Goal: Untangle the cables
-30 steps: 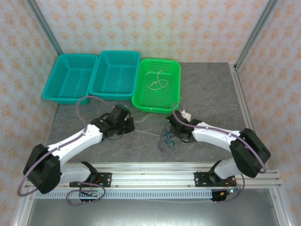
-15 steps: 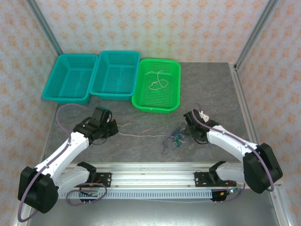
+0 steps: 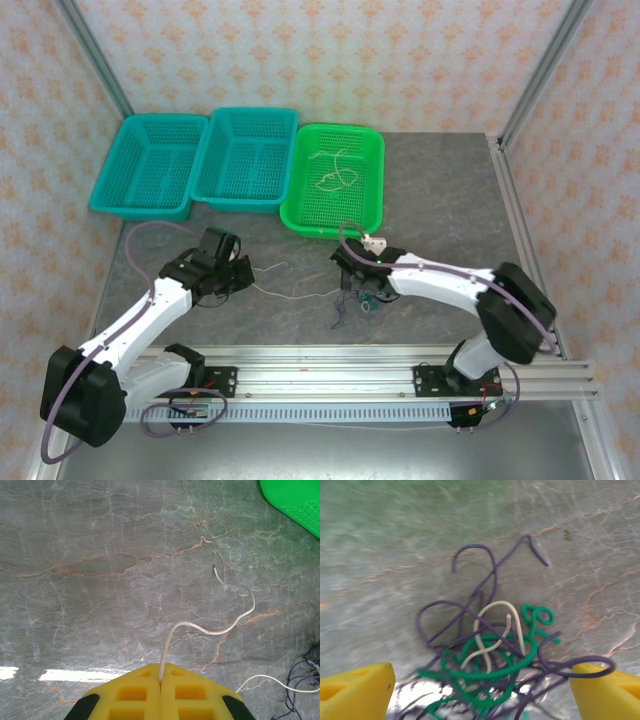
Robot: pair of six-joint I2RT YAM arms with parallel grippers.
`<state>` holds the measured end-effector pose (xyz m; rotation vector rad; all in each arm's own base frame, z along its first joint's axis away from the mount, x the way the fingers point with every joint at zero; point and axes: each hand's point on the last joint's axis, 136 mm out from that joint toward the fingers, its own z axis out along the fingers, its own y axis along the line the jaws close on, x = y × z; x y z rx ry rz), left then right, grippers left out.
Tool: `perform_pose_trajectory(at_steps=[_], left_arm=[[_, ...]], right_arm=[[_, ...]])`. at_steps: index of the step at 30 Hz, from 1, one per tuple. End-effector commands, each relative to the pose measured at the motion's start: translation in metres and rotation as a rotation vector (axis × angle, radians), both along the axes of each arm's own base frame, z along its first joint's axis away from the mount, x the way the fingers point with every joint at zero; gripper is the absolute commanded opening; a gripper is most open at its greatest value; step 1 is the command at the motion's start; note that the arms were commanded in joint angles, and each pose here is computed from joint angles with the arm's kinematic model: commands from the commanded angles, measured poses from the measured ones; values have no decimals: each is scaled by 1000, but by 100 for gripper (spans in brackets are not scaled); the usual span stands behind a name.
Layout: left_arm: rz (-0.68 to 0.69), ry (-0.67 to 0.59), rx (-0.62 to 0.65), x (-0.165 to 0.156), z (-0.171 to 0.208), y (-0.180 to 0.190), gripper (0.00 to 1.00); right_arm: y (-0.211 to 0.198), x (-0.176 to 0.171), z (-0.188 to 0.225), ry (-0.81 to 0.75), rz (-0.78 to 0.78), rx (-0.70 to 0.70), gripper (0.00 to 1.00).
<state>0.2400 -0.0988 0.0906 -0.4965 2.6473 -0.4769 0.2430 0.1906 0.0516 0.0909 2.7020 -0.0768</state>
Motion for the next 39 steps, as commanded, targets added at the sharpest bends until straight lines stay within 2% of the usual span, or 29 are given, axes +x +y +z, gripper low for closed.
perform_pose_trajectory(at_steps=[1,3,7,9,13,20,23,25,29,31,36,39], left_arm=[[51,-8,74,-4,3,18,0],[83,-9,109,-5,4,27,0],[187,9,244,-14,8,58,0],[229,27,317,-21,11,75,0],[288,52,377,-28,15,103,0],[459,64,280,-30,19,129,0],[472,33,251,-27,27,132,0],[403,-23,168,-13,36,116,0],[243,-146,-116,18,69,63,0],[226,-185,-171,25,91,53,0],[151,-346,-204,37,172,30,0],[67,-477,-257,47,233,6,0]], right_arm=[[-29,7,-9,-22,-54,-193,87],[-31,8,-22,13,-48,-217,72],[-46,5,-31,28,-91,-201,28],[-63,5,-30,13,-149,-174,17],[-116,1,-24,-1,-326,-112,13],[-213,-10,8,-149,-710,2,15],[-234,-8,19,-198,-791,86,13],[-225,2,24,-208,-730,146,12],[-153,28,23,-143,-475,492,13],[-126,30,21,-106,-421,619,12],[-86,24,16,-46,-327,681,12],[-73,23,15,-35,-300,703,12]])
